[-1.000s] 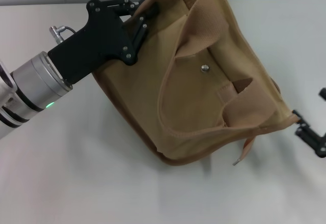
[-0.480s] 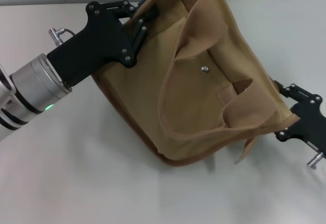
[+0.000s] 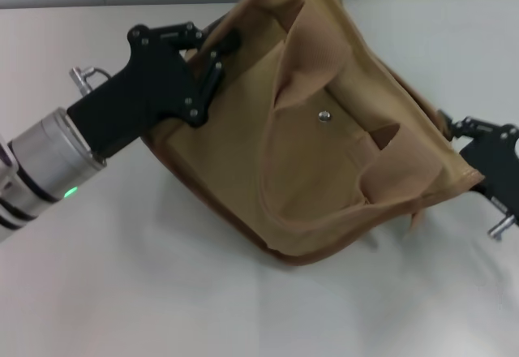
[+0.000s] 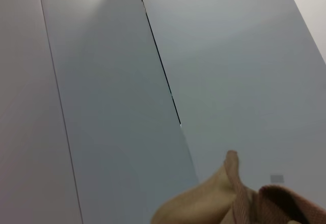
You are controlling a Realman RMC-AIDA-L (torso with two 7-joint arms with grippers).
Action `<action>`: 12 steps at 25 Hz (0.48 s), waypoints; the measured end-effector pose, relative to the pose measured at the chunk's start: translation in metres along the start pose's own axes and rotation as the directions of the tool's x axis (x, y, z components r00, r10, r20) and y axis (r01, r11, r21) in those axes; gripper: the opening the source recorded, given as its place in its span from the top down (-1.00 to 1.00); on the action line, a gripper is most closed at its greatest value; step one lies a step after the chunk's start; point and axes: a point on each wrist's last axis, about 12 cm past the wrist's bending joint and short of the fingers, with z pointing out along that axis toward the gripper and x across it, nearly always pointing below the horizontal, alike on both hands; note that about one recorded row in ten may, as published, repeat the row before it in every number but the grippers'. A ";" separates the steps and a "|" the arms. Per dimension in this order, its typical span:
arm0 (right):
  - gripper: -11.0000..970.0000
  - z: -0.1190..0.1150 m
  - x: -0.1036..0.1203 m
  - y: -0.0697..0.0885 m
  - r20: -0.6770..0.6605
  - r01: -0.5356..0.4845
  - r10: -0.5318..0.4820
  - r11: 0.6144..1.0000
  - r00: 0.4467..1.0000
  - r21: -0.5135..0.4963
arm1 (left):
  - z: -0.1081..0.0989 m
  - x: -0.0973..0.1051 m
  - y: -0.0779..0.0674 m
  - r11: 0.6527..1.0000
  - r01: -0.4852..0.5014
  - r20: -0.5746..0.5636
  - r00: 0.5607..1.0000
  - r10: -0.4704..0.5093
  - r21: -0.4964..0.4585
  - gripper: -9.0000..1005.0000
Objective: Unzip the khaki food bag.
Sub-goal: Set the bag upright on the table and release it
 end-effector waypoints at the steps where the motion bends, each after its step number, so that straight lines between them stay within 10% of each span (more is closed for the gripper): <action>1: 0.66 0.001 -0.001 -0.002 0.007 0.001 -0.001 1.000 1.000 0.013 | -0.003 0.001 -0.003 1.000 0.006 -0.007 1.000 -0.006 0.000 0.87; 12: 0.83 0.044 -0.026 -0.023 0.126 0.035 -0.038 0.999 0.991 0.024 | -0.047 0.018 -0.038 0.997 0.070 -0.130 0.989 -0.074 -0.031 0.86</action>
